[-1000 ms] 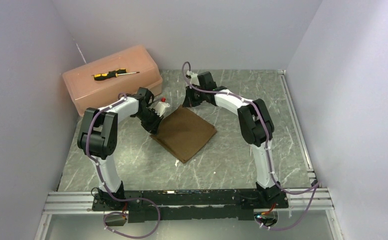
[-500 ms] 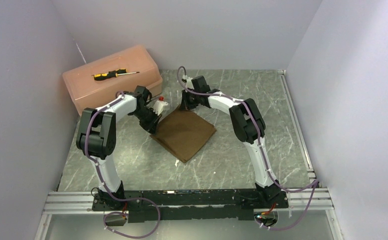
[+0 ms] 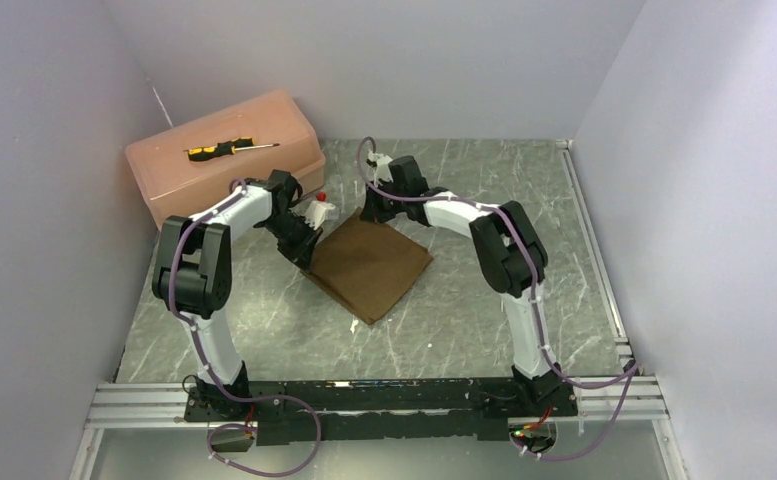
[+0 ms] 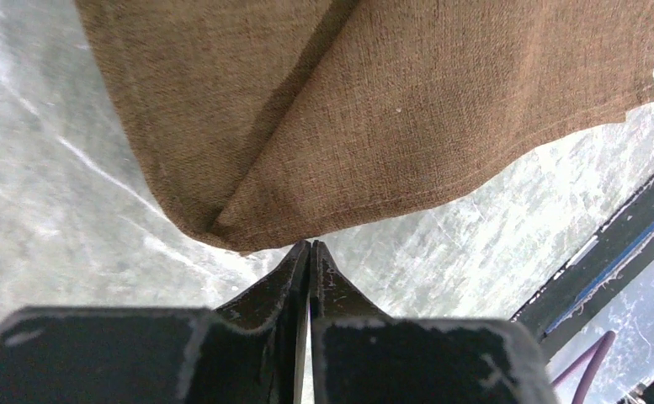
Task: Fold the napkin into a case and place the utensils inside
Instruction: Smooth out the upper triangle-folded napkin at the center of the board.
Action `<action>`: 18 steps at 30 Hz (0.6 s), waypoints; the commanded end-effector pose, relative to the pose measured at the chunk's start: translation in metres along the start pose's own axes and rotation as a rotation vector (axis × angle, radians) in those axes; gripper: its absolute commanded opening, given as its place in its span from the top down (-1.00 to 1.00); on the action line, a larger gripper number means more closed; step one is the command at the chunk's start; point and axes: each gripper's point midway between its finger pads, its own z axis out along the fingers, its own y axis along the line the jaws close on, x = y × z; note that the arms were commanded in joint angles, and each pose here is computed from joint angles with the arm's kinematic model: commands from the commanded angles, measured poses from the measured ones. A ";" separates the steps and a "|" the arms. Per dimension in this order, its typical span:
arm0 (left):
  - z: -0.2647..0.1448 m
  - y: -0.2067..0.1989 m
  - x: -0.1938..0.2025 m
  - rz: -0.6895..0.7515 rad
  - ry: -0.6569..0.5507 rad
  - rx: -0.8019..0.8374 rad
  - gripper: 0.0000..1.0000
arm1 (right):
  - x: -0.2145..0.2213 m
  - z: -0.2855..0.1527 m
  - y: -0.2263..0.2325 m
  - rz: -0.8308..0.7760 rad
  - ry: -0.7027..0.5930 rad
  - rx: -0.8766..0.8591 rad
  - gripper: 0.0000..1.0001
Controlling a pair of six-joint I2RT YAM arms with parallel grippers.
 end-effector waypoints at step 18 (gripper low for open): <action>-0.031 0.013 -0.024 0.120 -0.110 -0.033 0.33 | 0.065 -0.171 0.035 0.098 0.018 0.144 0.93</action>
